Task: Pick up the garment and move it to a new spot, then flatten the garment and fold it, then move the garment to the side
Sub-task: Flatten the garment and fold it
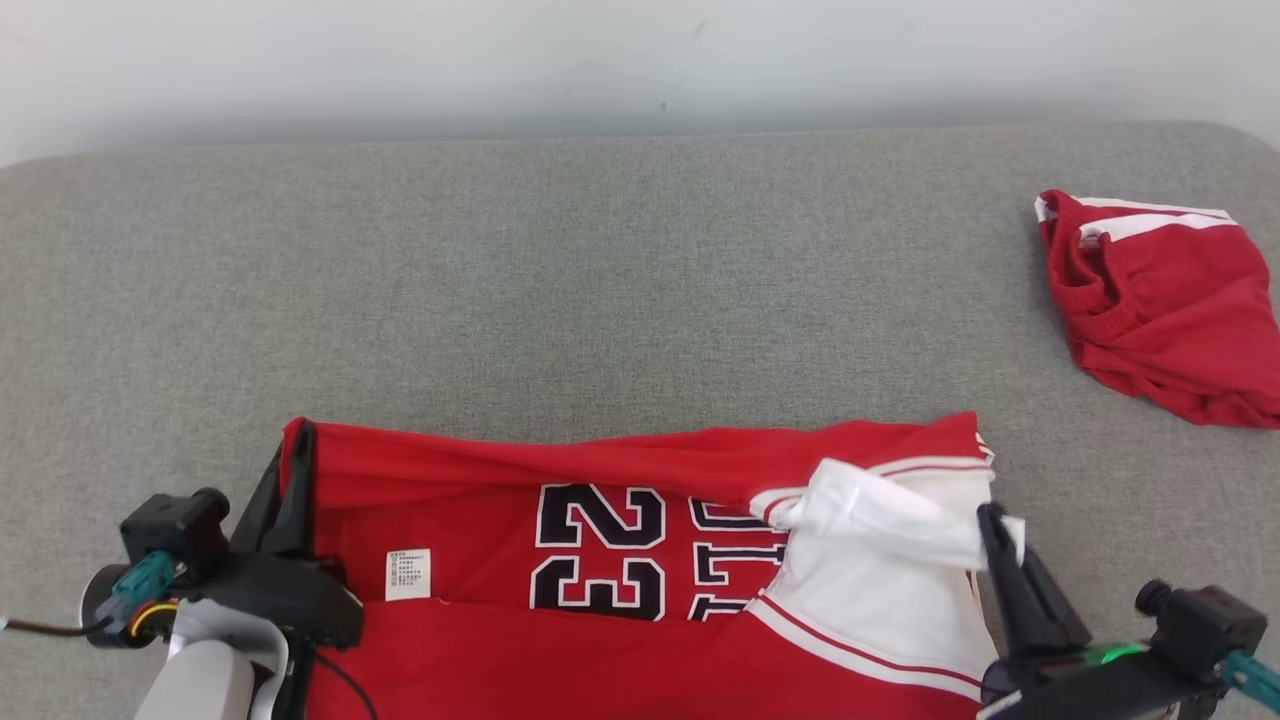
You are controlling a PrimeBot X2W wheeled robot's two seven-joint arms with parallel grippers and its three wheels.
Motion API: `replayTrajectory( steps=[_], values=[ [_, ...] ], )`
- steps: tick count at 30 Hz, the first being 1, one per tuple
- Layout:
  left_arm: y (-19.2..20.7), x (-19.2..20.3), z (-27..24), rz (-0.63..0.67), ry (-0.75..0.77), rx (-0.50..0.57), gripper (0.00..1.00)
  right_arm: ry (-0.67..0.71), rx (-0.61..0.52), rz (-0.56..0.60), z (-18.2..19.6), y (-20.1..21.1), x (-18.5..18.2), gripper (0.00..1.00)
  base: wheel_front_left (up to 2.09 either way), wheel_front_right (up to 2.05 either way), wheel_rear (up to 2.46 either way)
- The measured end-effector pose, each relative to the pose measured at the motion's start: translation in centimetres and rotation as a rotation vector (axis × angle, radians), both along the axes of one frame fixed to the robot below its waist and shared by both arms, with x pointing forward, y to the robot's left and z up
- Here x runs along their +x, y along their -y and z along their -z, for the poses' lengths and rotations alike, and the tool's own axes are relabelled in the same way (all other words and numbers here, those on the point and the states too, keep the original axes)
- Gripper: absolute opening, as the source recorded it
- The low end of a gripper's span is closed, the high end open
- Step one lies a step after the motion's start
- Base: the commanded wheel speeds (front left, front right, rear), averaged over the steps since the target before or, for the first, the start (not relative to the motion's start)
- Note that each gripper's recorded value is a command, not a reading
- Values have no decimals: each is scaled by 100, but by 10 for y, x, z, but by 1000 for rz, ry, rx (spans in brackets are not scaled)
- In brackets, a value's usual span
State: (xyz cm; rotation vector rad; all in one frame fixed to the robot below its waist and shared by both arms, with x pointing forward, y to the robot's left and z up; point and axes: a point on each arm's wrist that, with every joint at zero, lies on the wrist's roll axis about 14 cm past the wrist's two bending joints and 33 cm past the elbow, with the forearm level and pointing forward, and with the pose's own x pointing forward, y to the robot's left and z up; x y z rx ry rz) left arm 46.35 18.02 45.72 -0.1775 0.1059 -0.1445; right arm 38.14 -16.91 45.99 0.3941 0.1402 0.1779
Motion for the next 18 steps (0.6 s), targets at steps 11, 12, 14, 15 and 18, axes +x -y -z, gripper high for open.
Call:
replayTrajectory(
  steps=[11,12,14,15,18],
  values=[
    [2,-24,6,-21,-6,-30,0,-67,-34,18,14,4,-21,0,0,0,0],
    [3,-27,7,-22,-11,-33,0,-76,-34,20,16,4,-23,0,0,0,0],
    [1,-30,8,-33,-13,-36,0,-85,-44,17,19,4,-24,31,0,0,0],
    [-1,-31,9,-39,-16,-35,28,-81,-44,18,18,4,-23,63,0,0,0],
    [-5,-38,13,-54,-31,-41,100,-70,-33,30,16,5,-24,100,0,0,0]
  ],
)
